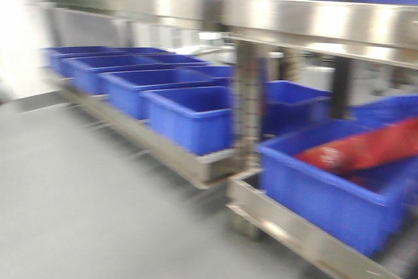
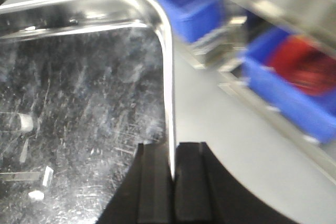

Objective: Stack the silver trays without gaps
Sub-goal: 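Hold the silver tray in both grippers while the base drives to the other rack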

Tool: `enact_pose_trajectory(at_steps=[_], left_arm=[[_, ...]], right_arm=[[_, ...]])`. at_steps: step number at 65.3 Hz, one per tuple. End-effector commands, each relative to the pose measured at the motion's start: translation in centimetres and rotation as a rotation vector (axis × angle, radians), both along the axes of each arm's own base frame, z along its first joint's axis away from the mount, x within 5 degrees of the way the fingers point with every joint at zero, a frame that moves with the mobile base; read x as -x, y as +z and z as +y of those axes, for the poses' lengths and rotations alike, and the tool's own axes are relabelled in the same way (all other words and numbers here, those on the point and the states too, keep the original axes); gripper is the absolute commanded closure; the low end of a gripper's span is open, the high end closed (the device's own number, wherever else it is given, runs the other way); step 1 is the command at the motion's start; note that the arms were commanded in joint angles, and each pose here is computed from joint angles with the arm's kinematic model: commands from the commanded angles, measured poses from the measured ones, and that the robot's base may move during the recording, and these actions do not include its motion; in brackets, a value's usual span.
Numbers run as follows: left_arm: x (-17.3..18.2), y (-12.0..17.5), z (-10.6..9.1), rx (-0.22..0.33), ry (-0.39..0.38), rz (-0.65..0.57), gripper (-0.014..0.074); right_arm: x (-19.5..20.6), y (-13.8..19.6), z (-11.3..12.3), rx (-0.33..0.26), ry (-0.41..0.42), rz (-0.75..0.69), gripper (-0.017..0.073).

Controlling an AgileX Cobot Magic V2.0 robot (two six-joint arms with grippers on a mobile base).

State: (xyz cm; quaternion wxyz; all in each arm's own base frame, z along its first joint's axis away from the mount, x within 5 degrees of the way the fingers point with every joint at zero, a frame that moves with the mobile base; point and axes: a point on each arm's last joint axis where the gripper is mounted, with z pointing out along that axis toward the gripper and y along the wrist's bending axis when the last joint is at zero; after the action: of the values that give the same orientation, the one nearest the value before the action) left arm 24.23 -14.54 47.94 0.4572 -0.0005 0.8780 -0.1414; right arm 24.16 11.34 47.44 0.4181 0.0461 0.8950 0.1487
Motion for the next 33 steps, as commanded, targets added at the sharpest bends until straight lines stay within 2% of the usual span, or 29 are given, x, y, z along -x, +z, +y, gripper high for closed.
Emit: enact_pose_trajectory(at_steps=[1, 33], left_arm=[[0.38, 0.74, 1.08, -0.048, 0.036, -0.045, 0.0610], [0.38, 0.74, 1.08, -0.048, 0.036, -0.045, 0.0610]], right_arm=[[0.18, 0.89, -1.09, 0.057, -0.042, -0.062, 0.0637], [0.18, 0.89, -1.09, 0.057, -0.042, -0.062, 0.0637]])
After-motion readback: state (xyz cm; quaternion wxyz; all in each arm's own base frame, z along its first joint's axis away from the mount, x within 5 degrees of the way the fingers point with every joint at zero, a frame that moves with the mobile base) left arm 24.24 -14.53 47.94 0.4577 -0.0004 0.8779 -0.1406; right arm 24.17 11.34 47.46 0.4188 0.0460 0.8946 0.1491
